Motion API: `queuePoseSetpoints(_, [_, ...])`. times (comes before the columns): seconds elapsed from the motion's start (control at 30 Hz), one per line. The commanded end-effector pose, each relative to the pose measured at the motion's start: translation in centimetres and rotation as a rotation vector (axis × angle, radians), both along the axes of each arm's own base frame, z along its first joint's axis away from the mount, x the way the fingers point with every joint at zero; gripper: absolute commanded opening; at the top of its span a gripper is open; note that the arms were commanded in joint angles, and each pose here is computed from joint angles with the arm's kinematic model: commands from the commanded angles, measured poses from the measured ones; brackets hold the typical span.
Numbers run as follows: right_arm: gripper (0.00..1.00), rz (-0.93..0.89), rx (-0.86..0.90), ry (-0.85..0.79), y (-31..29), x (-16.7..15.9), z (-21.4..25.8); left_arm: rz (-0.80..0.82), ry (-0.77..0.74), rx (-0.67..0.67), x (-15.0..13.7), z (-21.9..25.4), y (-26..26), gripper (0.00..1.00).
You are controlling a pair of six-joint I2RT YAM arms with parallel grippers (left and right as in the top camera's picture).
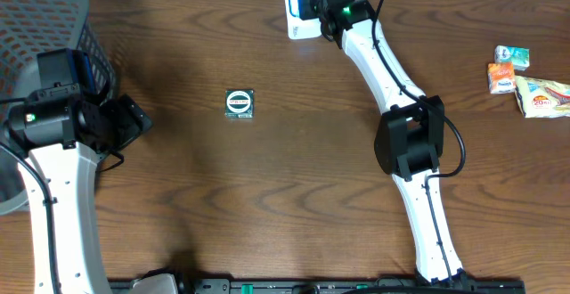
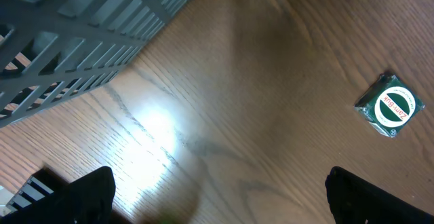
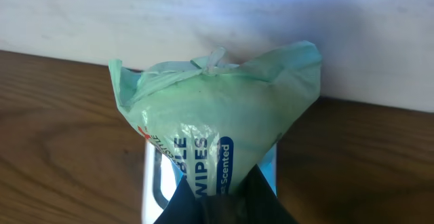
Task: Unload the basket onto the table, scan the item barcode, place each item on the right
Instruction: 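Raise the green wipes pack up to the white scanner, then carry the wipes pack right and release it by the other packs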
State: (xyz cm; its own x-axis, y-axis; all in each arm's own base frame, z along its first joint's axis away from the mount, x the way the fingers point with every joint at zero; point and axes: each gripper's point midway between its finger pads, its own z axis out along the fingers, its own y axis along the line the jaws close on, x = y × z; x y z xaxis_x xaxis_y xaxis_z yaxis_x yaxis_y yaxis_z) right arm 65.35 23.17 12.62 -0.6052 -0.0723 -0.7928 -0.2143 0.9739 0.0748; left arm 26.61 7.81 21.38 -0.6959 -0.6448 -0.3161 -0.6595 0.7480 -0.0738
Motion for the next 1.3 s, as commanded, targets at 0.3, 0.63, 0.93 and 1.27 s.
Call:
queuePoseSetpoints(0.3, [0.01,-0.344,-0.120,0.086,-18.4,-2.2,7.5,0.014,0.005,0.013,-0.3,0.0,0.3,0.97])
queuePoseSetpoints(0.63, [0.01,-0.630,-0.356,0.450,-36.3,-10.6,2.8,0.014,0.005,0.013,-0.3,0.0,0.3,0.97])
queuePoseSetpoints(0.93, [0.74,-0.691,-0.169,0.605,-42.1,-14.7,-0.3,0.014,0.005,0.013,-0.3,0.0,0.3,0.97])
queuePoseSetpoints(1.27, [0.80,-0.495,0.101,0.690,-36.0,-14.8,-1.4,0.014,0.005,0.013,-0.3,0.0,0.3,0.98])
